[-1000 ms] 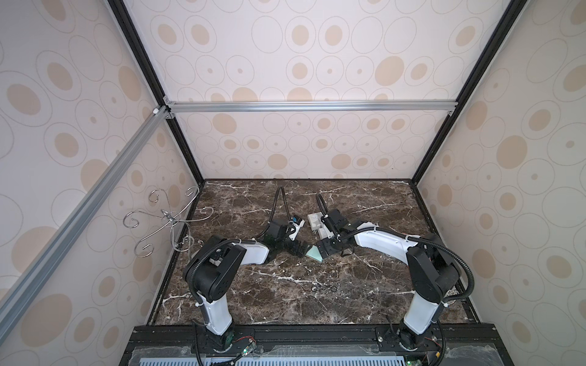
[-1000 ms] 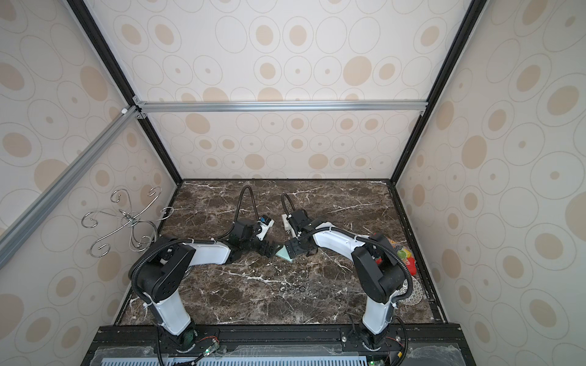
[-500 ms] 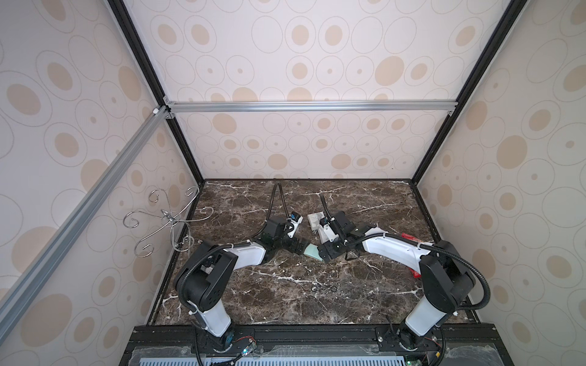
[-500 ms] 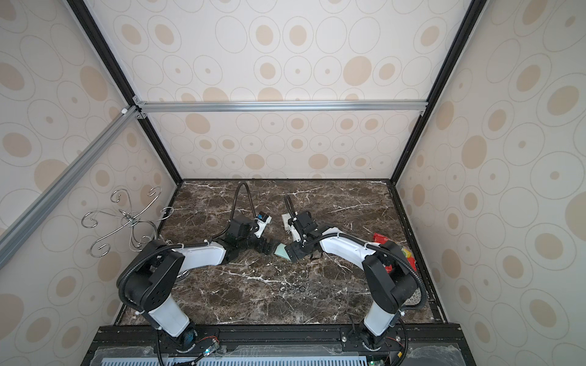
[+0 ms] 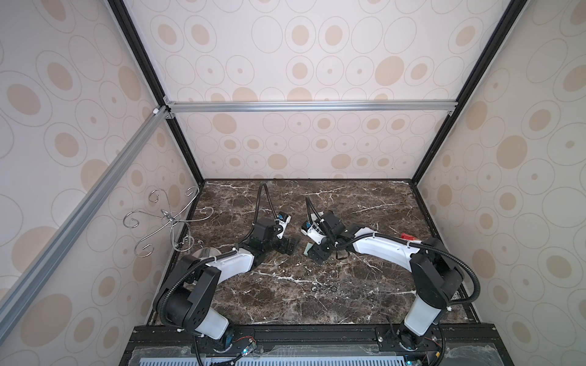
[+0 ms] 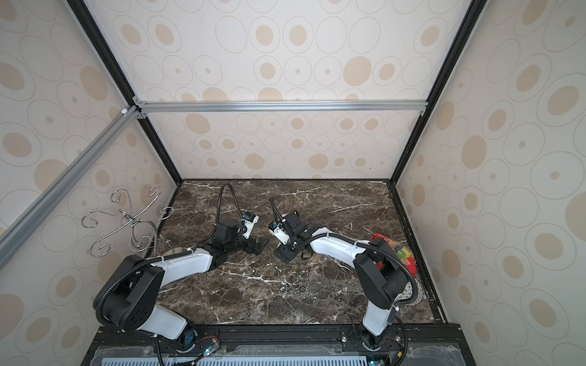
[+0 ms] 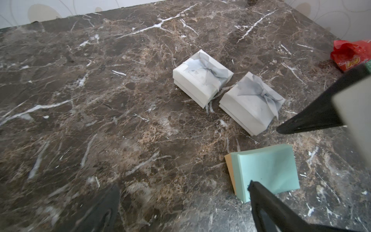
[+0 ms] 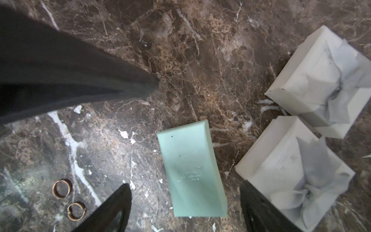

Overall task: Take the rings out of the lift-off lid box
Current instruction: Close the lid on the jewelry box.

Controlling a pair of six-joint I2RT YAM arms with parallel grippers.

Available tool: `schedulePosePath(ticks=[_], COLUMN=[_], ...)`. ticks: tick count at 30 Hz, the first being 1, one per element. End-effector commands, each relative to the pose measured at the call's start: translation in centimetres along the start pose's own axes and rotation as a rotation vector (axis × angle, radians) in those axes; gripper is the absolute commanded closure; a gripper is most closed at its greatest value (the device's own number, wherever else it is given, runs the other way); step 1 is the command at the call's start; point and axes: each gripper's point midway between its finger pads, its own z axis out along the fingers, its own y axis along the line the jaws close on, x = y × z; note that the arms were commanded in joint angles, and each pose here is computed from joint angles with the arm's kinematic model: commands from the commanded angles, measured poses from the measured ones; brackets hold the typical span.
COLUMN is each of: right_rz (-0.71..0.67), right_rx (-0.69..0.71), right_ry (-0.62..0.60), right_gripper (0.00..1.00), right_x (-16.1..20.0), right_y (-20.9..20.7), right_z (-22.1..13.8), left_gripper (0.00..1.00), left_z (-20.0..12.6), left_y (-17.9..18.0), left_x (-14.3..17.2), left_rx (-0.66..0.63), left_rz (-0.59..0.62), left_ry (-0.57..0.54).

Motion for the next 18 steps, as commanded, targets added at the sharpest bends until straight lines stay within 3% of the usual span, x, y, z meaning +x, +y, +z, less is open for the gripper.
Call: schedulePosePath(ticks=[1,18], right_rz=[-0.073,-0.099], right_rx=[0.002,-0.010], right_ry=[0.011,0.092], right_gripper=[0.15,0.28], right_x=[-0.5,0.6], right_y=[-0.1,-0.2], right_z=[0.6,3.2], left_gripper=[0.00,0.00], left_z=[-0.9,-0.7], left_y=[0.6,0.6], left_x=[-0.6,-0.5], left_rx=[-0.021,0.001], left_rz=[-0.014,-0.023], left_ry=[-0.024,-0.026])
